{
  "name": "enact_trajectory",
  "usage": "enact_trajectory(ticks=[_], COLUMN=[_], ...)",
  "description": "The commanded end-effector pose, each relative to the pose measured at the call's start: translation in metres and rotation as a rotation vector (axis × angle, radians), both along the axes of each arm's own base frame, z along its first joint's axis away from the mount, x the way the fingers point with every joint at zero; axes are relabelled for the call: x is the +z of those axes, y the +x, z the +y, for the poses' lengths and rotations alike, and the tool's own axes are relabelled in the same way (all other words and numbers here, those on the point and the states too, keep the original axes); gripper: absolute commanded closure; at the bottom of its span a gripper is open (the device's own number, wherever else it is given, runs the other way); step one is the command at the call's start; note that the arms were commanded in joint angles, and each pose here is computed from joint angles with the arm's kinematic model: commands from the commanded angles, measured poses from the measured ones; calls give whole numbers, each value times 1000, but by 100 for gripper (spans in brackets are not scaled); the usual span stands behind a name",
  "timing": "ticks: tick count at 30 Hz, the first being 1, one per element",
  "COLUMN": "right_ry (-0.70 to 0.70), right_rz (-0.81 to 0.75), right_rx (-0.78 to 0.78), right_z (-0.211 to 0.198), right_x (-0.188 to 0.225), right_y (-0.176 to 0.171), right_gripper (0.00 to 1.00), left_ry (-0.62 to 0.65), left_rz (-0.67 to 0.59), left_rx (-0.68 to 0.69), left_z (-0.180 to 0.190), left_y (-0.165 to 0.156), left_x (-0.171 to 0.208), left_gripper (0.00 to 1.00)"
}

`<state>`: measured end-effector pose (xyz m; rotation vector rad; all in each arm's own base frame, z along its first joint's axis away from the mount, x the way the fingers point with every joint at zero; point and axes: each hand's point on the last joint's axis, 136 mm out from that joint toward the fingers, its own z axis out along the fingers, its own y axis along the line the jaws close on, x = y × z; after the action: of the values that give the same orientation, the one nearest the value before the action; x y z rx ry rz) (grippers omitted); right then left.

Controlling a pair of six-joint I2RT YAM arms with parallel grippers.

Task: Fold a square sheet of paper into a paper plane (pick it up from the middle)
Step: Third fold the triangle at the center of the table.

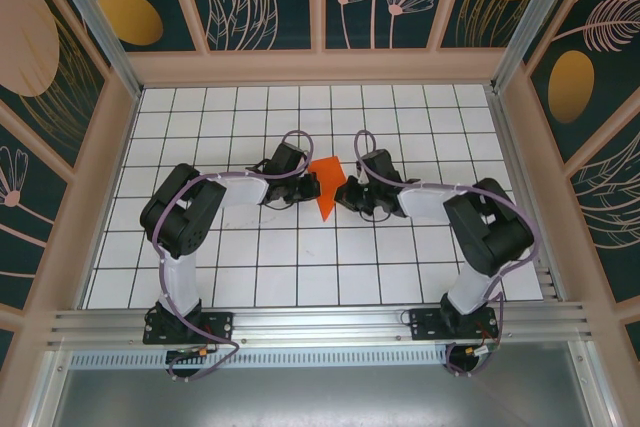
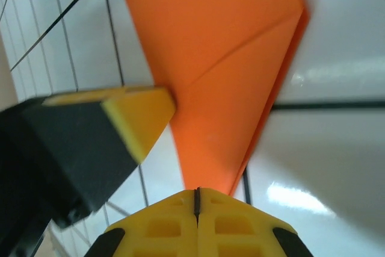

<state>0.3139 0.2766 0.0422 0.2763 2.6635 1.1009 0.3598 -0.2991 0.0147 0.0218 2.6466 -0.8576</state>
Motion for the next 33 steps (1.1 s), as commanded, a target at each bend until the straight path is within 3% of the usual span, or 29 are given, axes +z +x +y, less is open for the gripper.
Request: enact_trajectory(ticks=[1,11,17,21,27,33], right_ry=[-33,-51,-29,38,101,96], right_rz=[-40,15,88,98,20,-8], right_rx=[37,-24,-110,-146,-107,-19], right_z=[7,6,6,13,22,29], right_x=[-10,-29,-29,-17,11,9], right_y=[15,17,-7,-14,-8,-9], right_gripper=[100,100,100,100,100,100], left_ry=[159,98,33,-71,-294,-359], left_rz=[27,-84,-138,-121,-14,13], left_rx=[16,-42,98,139,90,57], left_z=[29,12,20,24,8,-1], left_y=[-3,15,22,2,-40,-62], left_x=[-34,5,50,60,61,63], left_gripper=[100,100,83,81,91,100])
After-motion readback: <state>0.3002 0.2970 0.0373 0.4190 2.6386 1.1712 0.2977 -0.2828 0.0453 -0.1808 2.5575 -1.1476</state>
